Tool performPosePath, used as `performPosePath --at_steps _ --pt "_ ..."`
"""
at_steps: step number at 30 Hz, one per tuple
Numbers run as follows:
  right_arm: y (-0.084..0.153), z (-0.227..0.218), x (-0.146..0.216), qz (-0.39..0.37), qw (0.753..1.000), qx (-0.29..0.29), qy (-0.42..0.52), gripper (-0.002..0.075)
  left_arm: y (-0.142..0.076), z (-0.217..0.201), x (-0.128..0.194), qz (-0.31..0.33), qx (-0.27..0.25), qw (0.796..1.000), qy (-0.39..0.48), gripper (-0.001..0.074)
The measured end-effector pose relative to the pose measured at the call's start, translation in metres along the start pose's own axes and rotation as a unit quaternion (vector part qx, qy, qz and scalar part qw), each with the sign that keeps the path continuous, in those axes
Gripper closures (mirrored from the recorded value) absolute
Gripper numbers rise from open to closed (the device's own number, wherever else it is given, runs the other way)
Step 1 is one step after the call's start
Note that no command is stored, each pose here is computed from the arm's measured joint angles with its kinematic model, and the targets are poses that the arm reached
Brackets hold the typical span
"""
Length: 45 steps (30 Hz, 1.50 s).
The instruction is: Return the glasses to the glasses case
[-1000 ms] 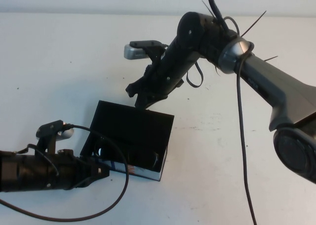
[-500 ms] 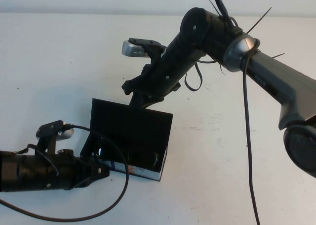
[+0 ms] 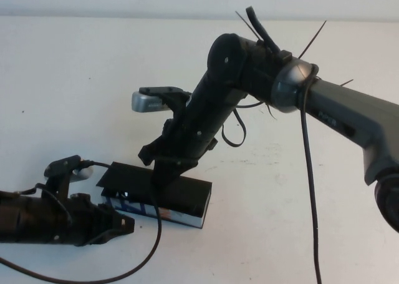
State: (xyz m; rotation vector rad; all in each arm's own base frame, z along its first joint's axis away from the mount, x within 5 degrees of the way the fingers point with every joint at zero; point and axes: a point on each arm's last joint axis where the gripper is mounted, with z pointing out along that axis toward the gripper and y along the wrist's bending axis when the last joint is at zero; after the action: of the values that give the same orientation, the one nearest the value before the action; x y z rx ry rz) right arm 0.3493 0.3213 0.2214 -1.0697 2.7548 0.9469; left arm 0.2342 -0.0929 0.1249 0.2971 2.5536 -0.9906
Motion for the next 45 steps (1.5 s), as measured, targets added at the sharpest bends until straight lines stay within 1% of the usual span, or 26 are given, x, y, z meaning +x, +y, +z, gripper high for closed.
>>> performPosePath --at_steps 5,7,10,15,20,24,29,32,35,40,43,45 --pt "-0.002 0.005 0.004 0.000 1.000 0.007 0.012 0.0737 -0.009 -0.021 0.001 0.029 -0.046 0.998 0.013 0.0738" --pt "-0.003 0.005 0.004 -0.001 1.000 0.010 0.013 0.0737 -0.017 -0.037 0.000 0.046 -0.068 0.997 0.006 0.0738" --pt "-0.004 0.006 0.004 -0.001 1.000 0.012 0.014 0.0737 -0.030 -0.057 -0.001 0.060 -0.088 0.994 -0.012 0.0738" --pt "-0.008 0.013 0.005 0.005 1.000 0.009 0.021 0.0737 -0.057 -0.090 0.000 0.092 -0.087 0.989 -0.071 0.0738" --pt "-0.006 0.010 0.005 0.002 1.000 0.011 0.018 0.0737 -0.083 -0.125 0.005 0.144 -0.090 0.973 -0.156 0.0738" --pt "0.007 -0.013 0.005 -0.014 1.000 0.018 -0.003 0.0737 -0.096 -0.151 0.010 0.185 -0.121 0.946 -0.238 0.0738" --pt "0.041 -0.069 0.010 -0.054 0.996 0.048 -0.056 0.0737 -0.106 -0.180 0.013 0.219 -0.171 0.899 -0.337 0.0738" --pt "0.063 -0.108 0.025 -0.067 0.991 0.068 -0.089 0.0737 -0.112 -0.196 0.018 0.230 -0.188 0.872 -0.389 0.0738" --pt "0.079 -0.137 0.051 -0.063 0.989 0.087 -0.104 0.0737 -0.122 -0.213 0.028 0.249 -0.192 0.845 -0.433 0.0738" --pt "0.098 -0.173 0.115 -0.057 0.981 0.113 -0.147 0.0737 -0.138 -0.240 0.054 0.285 -0.197 0.789 -0.507 0.0738" --pt "0.109 -0.190 0.161 -0.064 0.973 0.119 -0.186 0.0737 -0.138 -0.244 0.073 0.290 -0.199 0.765 -0.539 0.0738" --pt "0.110 -0.192 0.191 -0.058 0.971 0.124 -0.197 0.0737 -0.131 -0.239 0.084 0.288 -0.203 0.759 -0.547 0.0738"
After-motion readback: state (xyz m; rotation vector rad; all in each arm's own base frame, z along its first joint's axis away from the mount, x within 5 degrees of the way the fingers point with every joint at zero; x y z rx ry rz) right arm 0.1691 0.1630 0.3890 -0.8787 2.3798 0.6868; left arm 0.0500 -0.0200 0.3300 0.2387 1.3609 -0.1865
